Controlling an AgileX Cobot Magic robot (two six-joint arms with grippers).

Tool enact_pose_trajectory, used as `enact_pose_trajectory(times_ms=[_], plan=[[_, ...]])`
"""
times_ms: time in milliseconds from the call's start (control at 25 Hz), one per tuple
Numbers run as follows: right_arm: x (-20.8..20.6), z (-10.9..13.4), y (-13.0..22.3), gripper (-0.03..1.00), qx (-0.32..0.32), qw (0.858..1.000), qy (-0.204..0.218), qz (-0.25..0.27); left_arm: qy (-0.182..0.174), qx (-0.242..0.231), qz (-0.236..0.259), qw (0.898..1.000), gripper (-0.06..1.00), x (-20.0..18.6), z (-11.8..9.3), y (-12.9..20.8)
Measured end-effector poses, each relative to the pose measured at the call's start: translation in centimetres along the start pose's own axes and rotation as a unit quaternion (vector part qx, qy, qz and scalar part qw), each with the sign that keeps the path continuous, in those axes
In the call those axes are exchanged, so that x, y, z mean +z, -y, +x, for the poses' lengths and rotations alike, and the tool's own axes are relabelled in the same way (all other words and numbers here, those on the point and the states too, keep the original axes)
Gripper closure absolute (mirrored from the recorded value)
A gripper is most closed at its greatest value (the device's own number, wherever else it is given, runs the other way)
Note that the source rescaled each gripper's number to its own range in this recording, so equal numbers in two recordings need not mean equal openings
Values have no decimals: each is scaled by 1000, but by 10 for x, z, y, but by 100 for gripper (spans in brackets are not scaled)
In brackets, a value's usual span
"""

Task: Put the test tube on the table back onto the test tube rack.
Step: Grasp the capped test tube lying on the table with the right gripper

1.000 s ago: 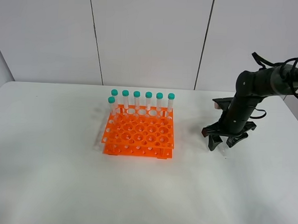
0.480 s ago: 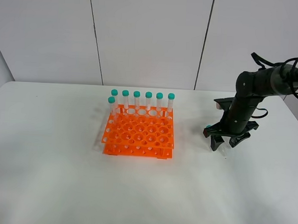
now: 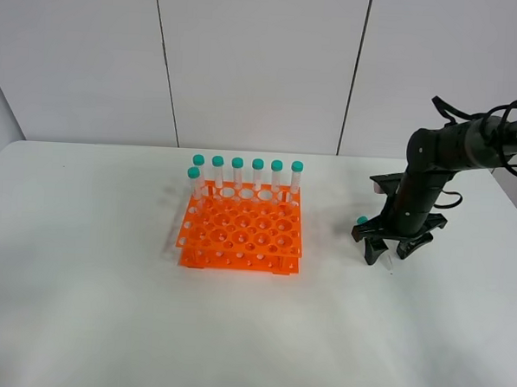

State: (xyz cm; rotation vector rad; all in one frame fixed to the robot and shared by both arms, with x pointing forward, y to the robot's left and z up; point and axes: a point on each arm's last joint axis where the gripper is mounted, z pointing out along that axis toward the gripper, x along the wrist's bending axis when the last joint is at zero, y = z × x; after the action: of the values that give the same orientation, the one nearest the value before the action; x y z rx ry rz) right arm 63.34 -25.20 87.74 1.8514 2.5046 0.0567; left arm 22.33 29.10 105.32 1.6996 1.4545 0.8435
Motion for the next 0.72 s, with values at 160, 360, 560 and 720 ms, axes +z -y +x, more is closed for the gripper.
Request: enact_pose_trajectory(times_ms=[160, 360, 560, 720], plan=[[0, 0, 0, 24, 0, 1000, 0, -1, 0, 0, 0, 1000, -6, 0, 0, 0], [0, 0, 0, 45, 0, 1000, 0, -1, 0, 0, 0, 1000, -6, 0, 0, 0], [0, 0, 0, 93, 0, 1000, 0, 0, 0, 0, 0, 1000, -6, 0, 0, 0], [0, 0, -1, 94, 0, 1000, 0, -4, 0, 0, 0, 1000, -6, 0, 0, 0]])
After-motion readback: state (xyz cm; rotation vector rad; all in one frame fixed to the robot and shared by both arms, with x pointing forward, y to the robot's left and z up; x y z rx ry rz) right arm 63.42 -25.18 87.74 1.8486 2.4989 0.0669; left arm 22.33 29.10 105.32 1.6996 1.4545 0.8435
